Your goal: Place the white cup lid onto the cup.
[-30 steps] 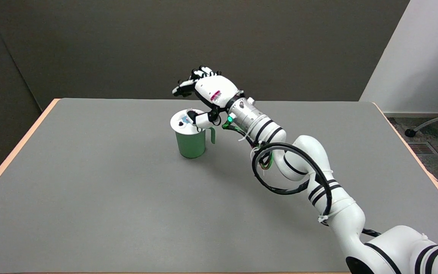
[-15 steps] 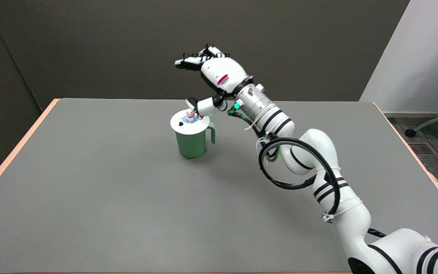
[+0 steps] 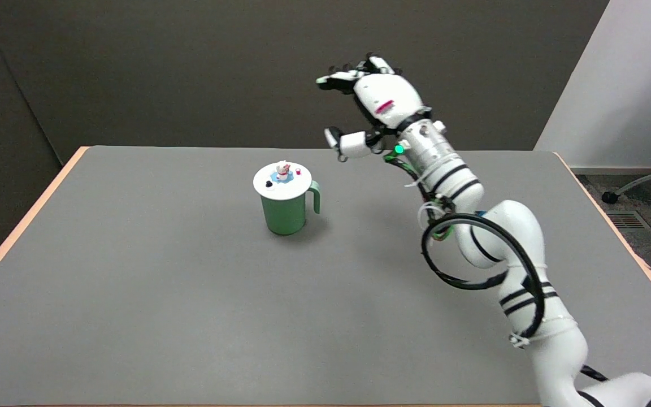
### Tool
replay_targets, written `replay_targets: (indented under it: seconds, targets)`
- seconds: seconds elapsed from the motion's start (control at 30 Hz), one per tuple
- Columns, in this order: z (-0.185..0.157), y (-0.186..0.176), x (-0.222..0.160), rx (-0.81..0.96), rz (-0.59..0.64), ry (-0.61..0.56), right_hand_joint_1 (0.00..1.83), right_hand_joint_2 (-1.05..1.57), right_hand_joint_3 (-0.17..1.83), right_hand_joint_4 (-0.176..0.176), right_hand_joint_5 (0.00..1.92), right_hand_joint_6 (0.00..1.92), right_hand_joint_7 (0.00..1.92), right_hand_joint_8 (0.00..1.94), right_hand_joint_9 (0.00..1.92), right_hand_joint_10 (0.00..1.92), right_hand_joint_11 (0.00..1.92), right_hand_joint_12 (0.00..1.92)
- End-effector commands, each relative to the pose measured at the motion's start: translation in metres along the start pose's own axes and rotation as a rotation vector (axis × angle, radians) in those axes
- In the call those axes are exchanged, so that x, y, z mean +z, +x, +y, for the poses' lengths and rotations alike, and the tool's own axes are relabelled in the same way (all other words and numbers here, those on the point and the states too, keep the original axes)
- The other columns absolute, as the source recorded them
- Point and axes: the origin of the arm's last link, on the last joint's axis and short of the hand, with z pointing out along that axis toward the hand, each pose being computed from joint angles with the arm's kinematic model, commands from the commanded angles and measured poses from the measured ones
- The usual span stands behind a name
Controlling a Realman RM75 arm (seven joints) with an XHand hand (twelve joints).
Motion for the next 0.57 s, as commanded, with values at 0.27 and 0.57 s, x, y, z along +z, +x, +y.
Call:
replay_targets:
  seconds: [0.27, 0.57]
  targets:
    - [0.075, 0.025, -0.084, -0.061, 0.029, -0.311, 0.86, 0.66, 0.88, 0.06, 0.63, 0.2, 0.61, 0.18, 0.68, 0.22, 0.04, 1.19]
    - [0.086, 0.02, -0.1, -0.057, 0.006, -0.388, 0.86, 0.67, 0.87, 0.059, 0.64, 0.2, 0.6, 0.18, 0.68, 0.22, 0.04, 1.19]
